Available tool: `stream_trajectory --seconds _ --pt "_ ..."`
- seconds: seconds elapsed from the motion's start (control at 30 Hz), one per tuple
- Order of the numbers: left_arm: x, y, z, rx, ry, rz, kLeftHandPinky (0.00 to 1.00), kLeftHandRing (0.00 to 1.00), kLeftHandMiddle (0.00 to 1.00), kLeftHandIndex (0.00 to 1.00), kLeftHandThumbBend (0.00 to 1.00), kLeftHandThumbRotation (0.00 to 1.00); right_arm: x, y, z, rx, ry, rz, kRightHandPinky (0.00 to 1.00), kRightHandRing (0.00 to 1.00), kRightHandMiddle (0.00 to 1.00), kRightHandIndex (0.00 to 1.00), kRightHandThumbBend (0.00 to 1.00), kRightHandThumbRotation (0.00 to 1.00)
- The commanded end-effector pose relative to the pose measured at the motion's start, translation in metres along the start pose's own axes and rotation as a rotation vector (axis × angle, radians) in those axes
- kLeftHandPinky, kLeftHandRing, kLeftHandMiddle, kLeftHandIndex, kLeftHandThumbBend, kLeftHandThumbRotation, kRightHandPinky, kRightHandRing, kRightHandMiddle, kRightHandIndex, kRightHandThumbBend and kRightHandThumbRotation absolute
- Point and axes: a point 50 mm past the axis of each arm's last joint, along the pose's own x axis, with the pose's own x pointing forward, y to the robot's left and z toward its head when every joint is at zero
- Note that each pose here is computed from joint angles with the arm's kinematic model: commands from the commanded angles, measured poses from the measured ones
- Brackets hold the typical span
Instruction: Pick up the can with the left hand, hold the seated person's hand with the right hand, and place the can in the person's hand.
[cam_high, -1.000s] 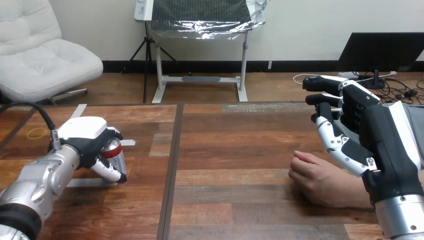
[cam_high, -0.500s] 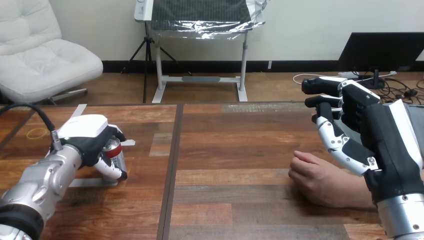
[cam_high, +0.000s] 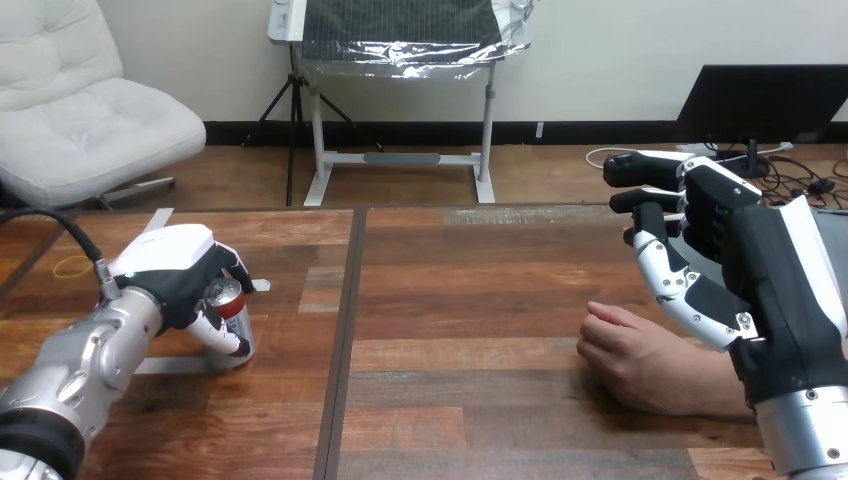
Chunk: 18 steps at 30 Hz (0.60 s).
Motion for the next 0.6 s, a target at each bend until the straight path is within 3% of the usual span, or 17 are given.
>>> stream_trajectory --seconds 0.0,0.57 --pt "0.0055 0.0273 0.0063 -0.037 -0.023 0.104 0.49 0.54 0.59 0.60 0.70 0.00 0.0112 -0.0048 0.0189 -0.028 -0.105 -0.009 0.56 0.69 0.73 0.67 0.03 0.00" --pt "0.0058 0.0249 0.0048 -0.044 -0.014 0.104 0.43 0.48 0.54 0.54 0.69 0.00 0.0115 -0.0053 0.0194 -0.026 -0.100 -0.004 0.55 0.69 0.73 0.67 0.04 0.00"
